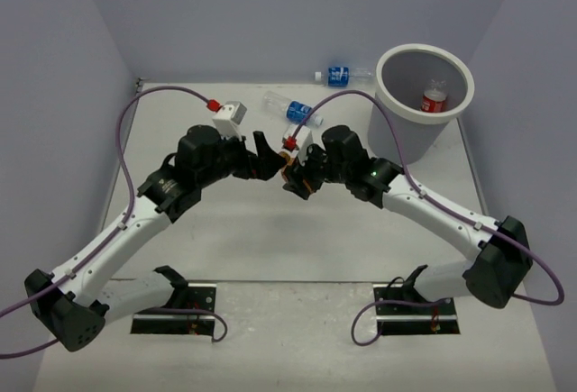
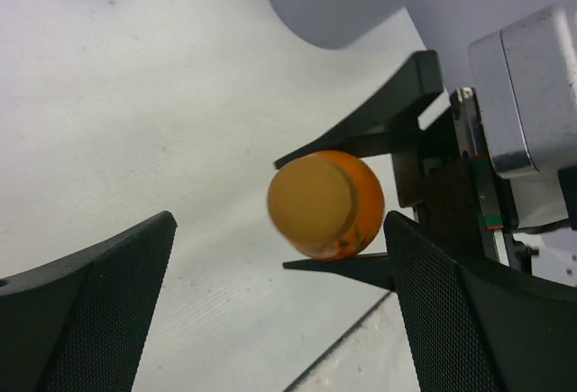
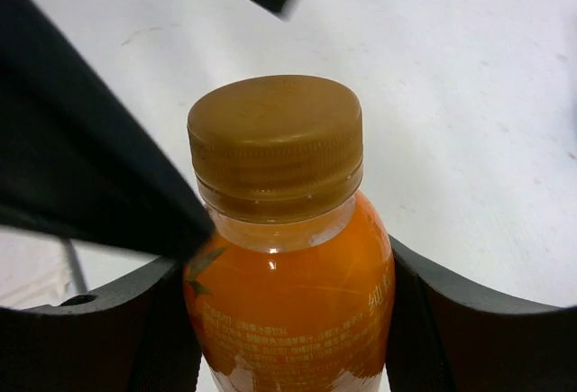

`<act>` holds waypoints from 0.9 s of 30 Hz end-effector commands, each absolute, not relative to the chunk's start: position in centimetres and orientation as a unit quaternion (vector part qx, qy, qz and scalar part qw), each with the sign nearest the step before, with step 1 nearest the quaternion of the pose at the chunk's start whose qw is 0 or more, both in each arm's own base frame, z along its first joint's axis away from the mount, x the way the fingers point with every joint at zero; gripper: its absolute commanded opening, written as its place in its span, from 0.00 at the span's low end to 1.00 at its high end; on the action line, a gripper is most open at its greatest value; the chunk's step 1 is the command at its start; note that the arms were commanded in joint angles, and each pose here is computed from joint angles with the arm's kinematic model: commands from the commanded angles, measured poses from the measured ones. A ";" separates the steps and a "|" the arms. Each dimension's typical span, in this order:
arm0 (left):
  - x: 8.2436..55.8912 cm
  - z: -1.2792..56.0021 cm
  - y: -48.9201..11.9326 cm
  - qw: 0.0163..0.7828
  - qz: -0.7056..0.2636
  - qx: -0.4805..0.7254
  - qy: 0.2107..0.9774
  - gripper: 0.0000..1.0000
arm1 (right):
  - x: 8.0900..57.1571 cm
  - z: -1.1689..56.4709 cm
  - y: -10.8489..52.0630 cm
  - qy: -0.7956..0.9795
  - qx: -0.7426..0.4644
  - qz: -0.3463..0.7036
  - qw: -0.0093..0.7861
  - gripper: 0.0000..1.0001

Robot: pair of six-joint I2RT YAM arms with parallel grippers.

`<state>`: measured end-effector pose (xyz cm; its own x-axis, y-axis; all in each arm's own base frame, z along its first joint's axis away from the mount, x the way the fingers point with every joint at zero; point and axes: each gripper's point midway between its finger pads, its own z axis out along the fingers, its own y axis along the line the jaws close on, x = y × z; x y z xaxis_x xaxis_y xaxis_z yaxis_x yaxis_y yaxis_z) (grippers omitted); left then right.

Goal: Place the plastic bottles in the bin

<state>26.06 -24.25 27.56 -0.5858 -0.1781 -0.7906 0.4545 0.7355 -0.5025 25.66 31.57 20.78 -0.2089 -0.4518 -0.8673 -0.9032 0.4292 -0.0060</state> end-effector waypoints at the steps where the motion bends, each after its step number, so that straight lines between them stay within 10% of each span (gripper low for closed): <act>1: 29.3 29.8 -18.9 0.502 -0.252 -0.064 0.825 1.00 | 31.8 28.4 26.9 0.749 -0.318 0.193 0.548 0.00; 16: 35.3 22.5 -12.2 0.462 -0.172 -0.184 0.850 1.00 | 45.0 40.6 0.4 0.721 0.180 0.020 0.669 0.00; 17: 35.4 22.4 -12.2 0.461 -0.171 -0.184 0.851 1.00 | 45.5 39.9 -0.1 0.725 0.186 0.014 0.663 0.08; 19: 36.3 22.1 -12.6 0.456 -0.167 -0.181 0.855 1.00 | 46.5 39.2 -0.5 0.732 0.188 0.012 0.655 0.89; 27: 39.4 22.3 -13.8 0.450 -0.171 -0.188 0.856 1.00 | 45.5 43.6 0.5 0.717 0.152 0.036 0.679 0.99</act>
